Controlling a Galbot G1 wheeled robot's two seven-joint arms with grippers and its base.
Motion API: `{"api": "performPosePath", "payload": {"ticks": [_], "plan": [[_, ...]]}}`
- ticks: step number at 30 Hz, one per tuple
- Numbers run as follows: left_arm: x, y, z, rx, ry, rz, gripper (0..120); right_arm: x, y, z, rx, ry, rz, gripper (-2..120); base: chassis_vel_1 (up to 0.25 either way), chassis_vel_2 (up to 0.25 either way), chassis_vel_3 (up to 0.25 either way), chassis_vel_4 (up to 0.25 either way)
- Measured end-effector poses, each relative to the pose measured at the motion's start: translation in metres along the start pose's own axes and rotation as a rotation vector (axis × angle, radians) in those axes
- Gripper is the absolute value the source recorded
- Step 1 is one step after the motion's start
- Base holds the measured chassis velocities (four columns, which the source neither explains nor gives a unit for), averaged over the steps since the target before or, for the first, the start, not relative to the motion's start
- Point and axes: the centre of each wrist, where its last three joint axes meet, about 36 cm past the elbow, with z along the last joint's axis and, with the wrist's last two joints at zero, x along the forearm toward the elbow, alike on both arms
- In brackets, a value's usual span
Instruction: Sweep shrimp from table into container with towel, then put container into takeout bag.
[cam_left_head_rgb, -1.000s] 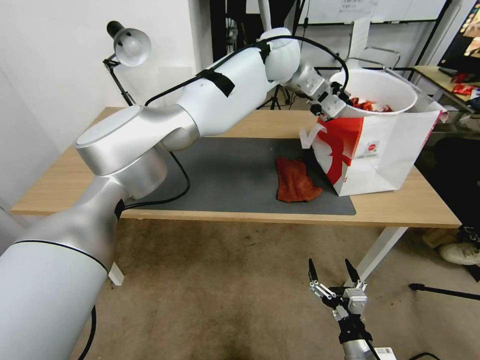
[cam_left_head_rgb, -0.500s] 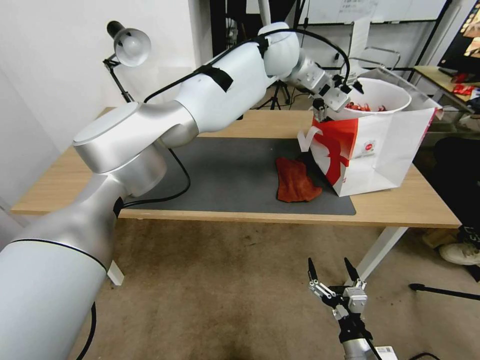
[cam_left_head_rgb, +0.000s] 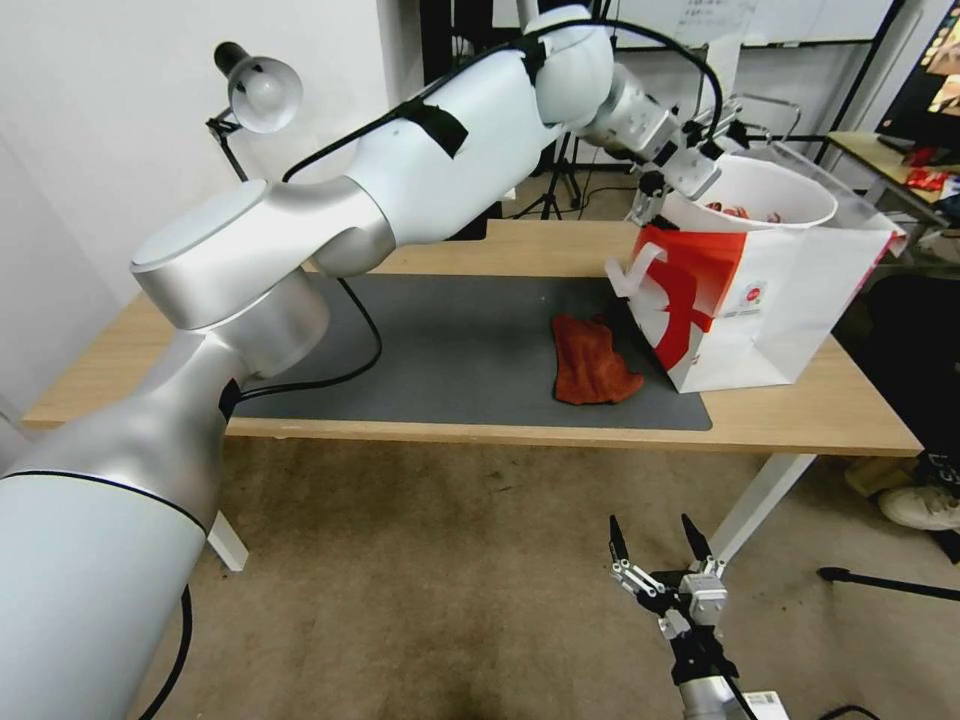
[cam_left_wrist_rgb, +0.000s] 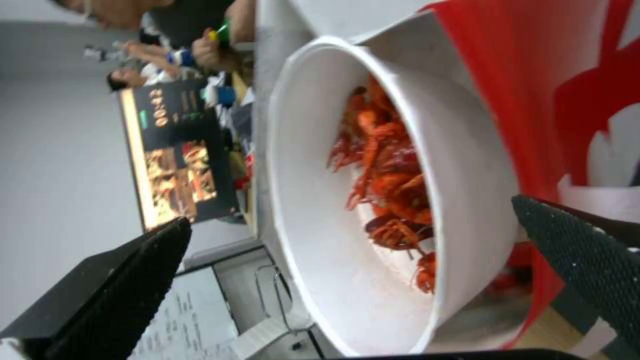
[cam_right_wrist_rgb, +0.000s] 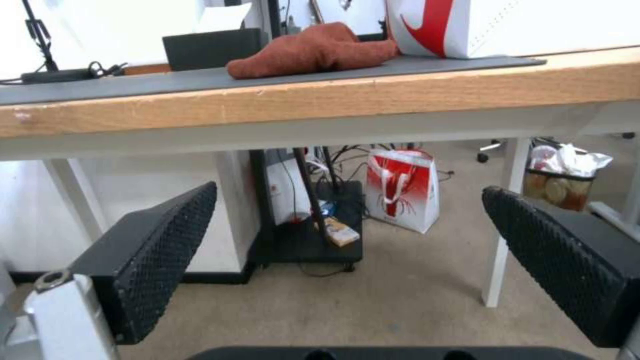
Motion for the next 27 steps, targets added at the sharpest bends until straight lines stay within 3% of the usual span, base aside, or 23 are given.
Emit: {"api": "performPosePath", "payload": {"ticks": [1,3,4,5,6,7,8,9,10,11,12,13,14,15,16,17,18,19,20,21,23,25,27], "plan": [[0.006,0.000,0.007,0.053,-0.005,-0.028,110,0.000,0.000,0.001,0.000,0.000,-0.001,100,0.000,0.000,0.000,0.000],[0.009,-0.001,0.011,0.089,-0.008,-0.042,109,-0.001,0.000,0.001,0.000,0.000,-0.001,100,0.000,0.000,0.000,0.000],[0.019,-0.010,0.022,0.208,-0.012,-0.092,105,-0.003,0.000,0.002,0.001,0.000,-0.004,100,0.000,0.000,0.000,0.000],[0.019,-0.010,0.022,0.208,-0.012,-0.092,105,-0.003,0.000,0.002,0.001,0.000,-0.004,100,0.000,0.000,0.000,0.000],[0.024,-0.021,0.030,0.290,-0.009,-0.129,102,-0.004,0.000,0.003,0.003,0.000,-0.007,100,0.000,0.000,0.000,0.000],[0.024,-0.021,0.030,0.290,-0.009,-0.129,102,-0.004,0.000,0.003,0.003,0.000,-0.007,100,0.000,0.000,0.000,0.000],[0.027,-0.032,0.035,0.352,-0.003,-0.160,101,-0.006,0.000,0.004,0.004,0.002,-0.010,100,0.000,0.000,0.000,0.000],[0.031,-0.052,0.041,0.455,0.003,-0.211,101,-0.009,0.000,0.005,0.006,0.006,-0.013,100,0.000,0.000,0.000,0.000],[0.031,-0.052,0.041,0.455,0.003,-0.211,101,-0.009,0.000,0.005,0.006,0.006,-0.013,100,0.000,0.000,0.000,0.000],[0.032,-0.069,0.041,0.528,0.008,-0.268,100,-0.012,0.000,0.005,0.005,0.009,-0.013,100,0.000,0.000,0.000,0.000],[0.032,-0.093,0.039,0.639,0.031,-0.371,100,-0.015,-0.001,0.005,0.003,0.012,-0.013,100,0.000,0.000,0.000,0.000],[0.032,-0.093,0.039,0.639,0.031,-0.371,100,-0.015,-0.001,0.005,0.003,0.012,-0.013,100,0.000,0.000,0.000,0.000],[0.033,-0.120,0.035,0.767,0.076,-0.489,100,-0.018,-0.002,0.005,0.002,0.013,-0.013,100,0.000,0.000,0.000,0.000],[0.033,-0.120,0.035,0.767,0.076,-0.489,100,-0.018,-0.002,0.005,0.002,0.013,-0.013,100,0.000,0.000,0.000,0.000],[0.032,-0.140,0.029,0.869,0.121,-0.566,100,-0.019,-0.002,0.005,0.002,0.014,-0.013,100,0.000,0.000,0.000,0.000],[0.027,-0.171,0.012,1.037,0.177,-0.668,100,-0.019,-0.002,0.005,0.001,0.015,-0.014,100,0.000,0.000,0.000,0.000],[0.027,-0.171,0.012,1.037,0.177,-0.668,100,-0.019,-0.002,0.005,0.001,0.015,-0.014,100,0.000,0.000,0.000,0.000],[0.024,-0.187,-0.002,1.135,0.198,-0.735,100,-0.018,-0.002,0.005,0.000,0.017,-0.013,100,0.000,0.000,0.000,0.000],[0.025,-0.209,-0.024,1.263,0.239,-0.824,100,-0.016,-0.001,0.004,-0.003,0.017,-0.013,100,0.000,0.000,0.000,0.000],[0.025,-0.209,-0.024,1.263,0.239,-0.824,100,-0.016,-0.001,0.004,-0.003,0.017,-0.013,100,0.000,0.000,0.000,0.000],[0.035,-0.240,-0.047,1.356,0.287,-0.911,100,-0.015,0.000,0.002,-0.005,0.014,-0.014,100,0.000,0.000,0.000,0.000],[0.038,-0.247,-0.051,1.368,0.292,-0.925,100,-0.016,0.000,0.002,-0.004,0.012,-0.015,100,0.000,0.000,0.000,0.000],[0.055,-0.284,-0.063,1.414,0.302,-0.972,100,-0.022,-0.002,0.000,-0.002,0.006,-0.018,100,0.000,0.000,0.000,0.000]]}}
